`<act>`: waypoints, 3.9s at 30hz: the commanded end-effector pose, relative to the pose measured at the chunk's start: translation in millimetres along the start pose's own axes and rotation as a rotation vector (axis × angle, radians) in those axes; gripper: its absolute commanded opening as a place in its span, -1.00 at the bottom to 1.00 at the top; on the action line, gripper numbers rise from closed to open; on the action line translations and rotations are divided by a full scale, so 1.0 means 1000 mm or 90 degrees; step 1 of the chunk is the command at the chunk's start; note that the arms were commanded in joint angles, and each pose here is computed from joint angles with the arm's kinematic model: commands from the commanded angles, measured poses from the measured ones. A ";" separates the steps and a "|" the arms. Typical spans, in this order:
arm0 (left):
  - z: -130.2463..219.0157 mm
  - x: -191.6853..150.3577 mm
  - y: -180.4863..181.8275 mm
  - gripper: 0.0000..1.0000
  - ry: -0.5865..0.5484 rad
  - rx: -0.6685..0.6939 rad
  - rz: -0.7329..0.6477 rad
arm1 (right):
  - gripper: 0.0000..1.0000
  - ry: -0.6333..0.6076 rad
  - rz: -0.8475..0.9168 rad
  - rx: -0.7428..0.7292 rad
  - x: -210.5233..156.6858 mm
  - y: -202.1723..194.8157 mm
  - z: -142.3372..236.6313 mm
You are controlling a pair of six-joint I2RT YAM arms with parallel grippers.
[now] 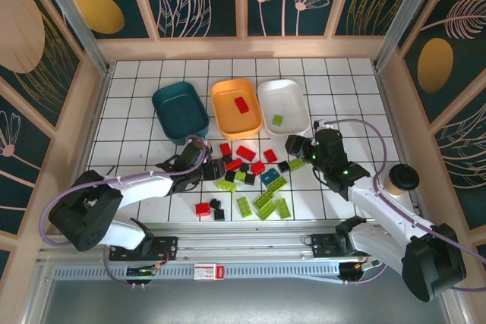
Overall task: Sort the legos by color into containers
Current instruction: Pick up the lego from the center of the table, then place the lego in the container, then pick up the lego from the center of the table.
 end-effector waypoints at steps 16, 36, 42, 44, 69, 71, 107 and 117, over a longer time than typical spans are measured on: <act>0.026 0.032 0.006 -0.70 -0.098 0.017 0.035 | 0.40 -0.003 -0.002 -0.006 -0.003 -0.002 0.002; 0.008 0.217 0.064 -0.69 -0.265 0.218 0.197 | 0.40 -0.003 -0.004 -0.007 -0.006 -0.004 0.001; -0.023 0.229 0.072 -0.50 -0.245 0.244 0.199 | 0.40 0.004 -0.007 -0.007 -0.010 -0.006 0.001; -0.029 0.232 0.073 -0.38 -0.241 0.246 0.199 | 0.40 0.008 -0.008 -0.004 -0.012 -0.007 0.001; 0.095 0.080 0.005 0.97 -0.292 -0.134 0.169 | 0.42 0.095 -0.083 -0.059 -0.058 -0.037 -0.010; 0.096 0.068 0.009 0.98 -0.289 -0.145 0.172 | 0.43 0.069 -0.124 -0.066 -0.058 -0.040 -0.013; 0.091 0.031 0.034 0.98 -0.274 -0.113 0.163 | -0.30 0.102 -0.119 -0.270 -0.066 -0.058 -0.055; 0.082 0.024 0.037 0.97 -0.237 -0.108 0.159 | -0.60 0.023 -0.053 -0.205 -0.017 -0.037 -0.032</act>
Point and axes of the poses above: each hand's point on the last joint's axis, 136 mm out from that joint toward the fingers, its own z axis back along the fingers, its own y axis along the line the jaws close on, x = y × z, the point moved 10 cm from there along z, back along the fingers
